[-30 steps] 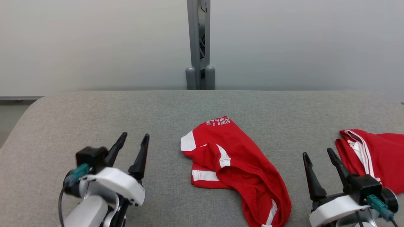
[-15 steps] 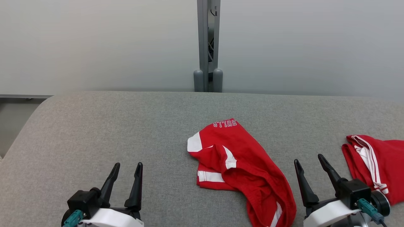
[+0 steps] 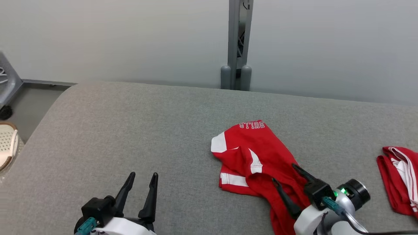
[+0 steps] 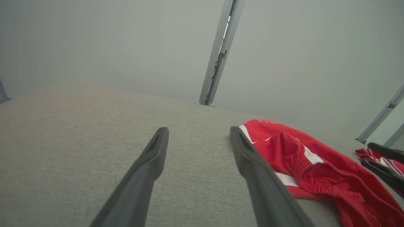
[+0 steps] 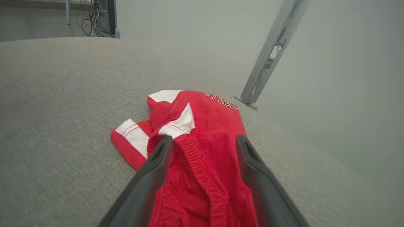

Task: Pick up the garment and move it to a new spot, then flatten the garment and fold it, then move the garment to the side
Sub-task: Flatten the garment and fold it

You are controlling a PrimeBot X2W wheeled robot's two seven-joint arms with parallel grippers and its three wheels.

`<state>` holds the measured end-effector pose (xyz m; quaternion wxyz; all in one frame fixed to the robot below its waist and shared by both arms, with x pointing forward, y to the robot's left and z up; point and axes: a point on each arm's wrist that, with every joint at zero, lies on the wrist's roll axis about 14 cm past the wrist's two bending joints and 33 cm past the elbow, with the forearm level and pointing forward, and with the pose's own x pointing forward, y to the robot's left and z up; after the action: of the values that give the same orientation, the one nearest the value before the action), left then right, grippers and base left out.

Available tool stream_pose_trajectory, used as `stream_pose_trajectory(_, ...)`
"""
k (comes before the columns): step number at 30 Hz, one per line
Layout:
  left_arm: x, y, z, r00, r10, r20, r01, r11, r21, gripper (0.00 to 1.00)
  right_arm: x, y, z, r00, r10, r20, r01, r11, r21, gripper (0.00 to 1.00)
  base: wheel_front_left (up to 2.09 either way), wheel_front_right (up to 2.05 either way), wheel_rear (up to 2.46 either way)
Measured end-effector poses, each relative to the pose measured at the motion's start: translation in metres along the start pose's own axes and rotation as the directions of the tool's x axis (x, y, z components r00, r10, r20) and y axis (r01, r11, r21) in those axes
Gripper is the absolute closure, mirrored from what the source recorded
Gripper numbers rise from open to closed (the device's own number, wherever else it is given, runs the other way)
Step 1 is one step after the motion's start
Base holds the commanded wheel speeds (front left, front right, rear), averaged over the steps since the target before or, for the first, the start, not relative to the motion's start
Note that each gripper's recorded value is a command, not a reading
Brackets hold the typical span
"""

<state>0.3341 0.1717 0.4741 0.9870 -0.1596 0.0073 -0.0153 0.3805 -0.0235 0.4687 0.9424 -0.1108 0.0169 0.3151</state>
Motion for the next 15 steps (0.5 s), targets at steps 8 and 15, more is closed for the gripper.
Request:
stream_pose_trajectory(8,-0.007,0.015,0.000,0.999,0.055,0.000,-0.055,0.998,-0.017,0.00,0.032,0.011,-0.024,0.985,0.118,-0.124,-0.133,0.983,-0.126,0.00,0.00,0.00,0.00)
stream_pose_trajectory(15,-0.012,0.031,0.001,0.994,0.109,0.000,-0.109,0.994,-0.023,0.00,0.053,0.010,-0.035,0.974,0.147,-0.175,-0.174,0.972,-0.155,0.00,0.00,0.00,0.00)
